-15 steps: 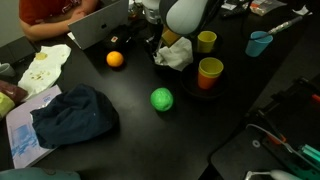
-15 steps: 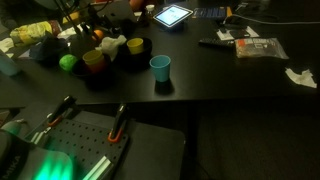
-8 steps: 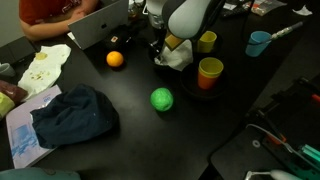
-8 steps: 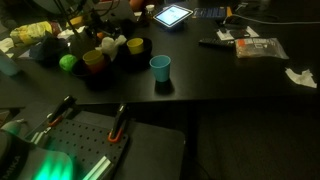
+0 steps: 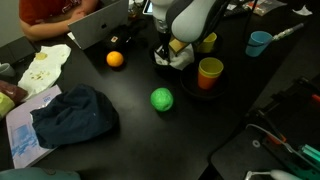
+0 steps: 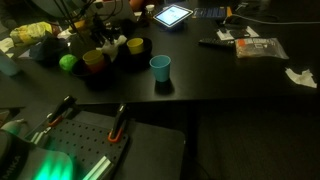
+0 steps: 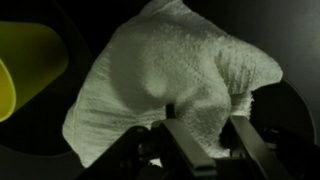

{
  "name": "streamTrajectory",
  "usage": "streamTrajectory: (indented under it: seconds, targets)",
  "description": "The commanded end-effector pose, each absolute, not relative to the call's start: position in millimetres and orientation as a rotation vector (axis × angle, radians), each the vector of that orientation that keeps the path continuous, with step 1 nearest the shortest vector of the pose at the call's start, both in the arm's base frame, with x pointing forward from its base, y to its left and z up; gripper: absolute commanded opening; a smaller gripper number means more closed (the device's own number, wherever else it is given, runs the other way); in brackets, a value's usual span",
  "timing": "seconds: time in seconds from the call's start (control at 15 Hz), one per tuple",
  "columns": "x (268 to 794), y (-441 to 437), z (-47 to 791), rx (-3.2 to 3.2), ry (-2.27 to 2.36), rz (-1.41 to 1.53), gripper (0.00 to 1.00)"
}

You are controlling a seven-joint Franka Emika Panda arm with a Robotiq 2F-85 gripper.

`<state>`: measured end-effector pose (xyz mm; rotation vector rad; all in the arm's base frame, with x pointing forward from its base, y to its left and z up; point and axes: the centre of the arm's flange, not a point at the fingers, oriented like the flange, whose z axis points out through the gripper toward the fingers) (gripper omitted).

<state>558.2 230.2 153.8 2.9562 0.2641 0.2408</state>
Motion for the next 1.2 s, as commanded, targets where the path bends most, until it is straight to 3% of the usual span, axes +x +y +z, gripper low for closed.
streamTrajectory:
  seconds: [0.0, 0.07, 0.2, 0.67, 1.13]
  targets:
    - [554, 221, 155, 3.015, 0.169, 0.147, 0.13]
    - [554, 220, 155, 3.041, 0.133, 0.124, 0.05]
    - [554, 222, 159, 3.097, 0.096, 0.095, 0.03]
    - [555, 256, 202, 3.198, 0.129, 0.175, 0.07]
    - [562, 266, 284, 3.072, 0.236, 0.512, 0.06]
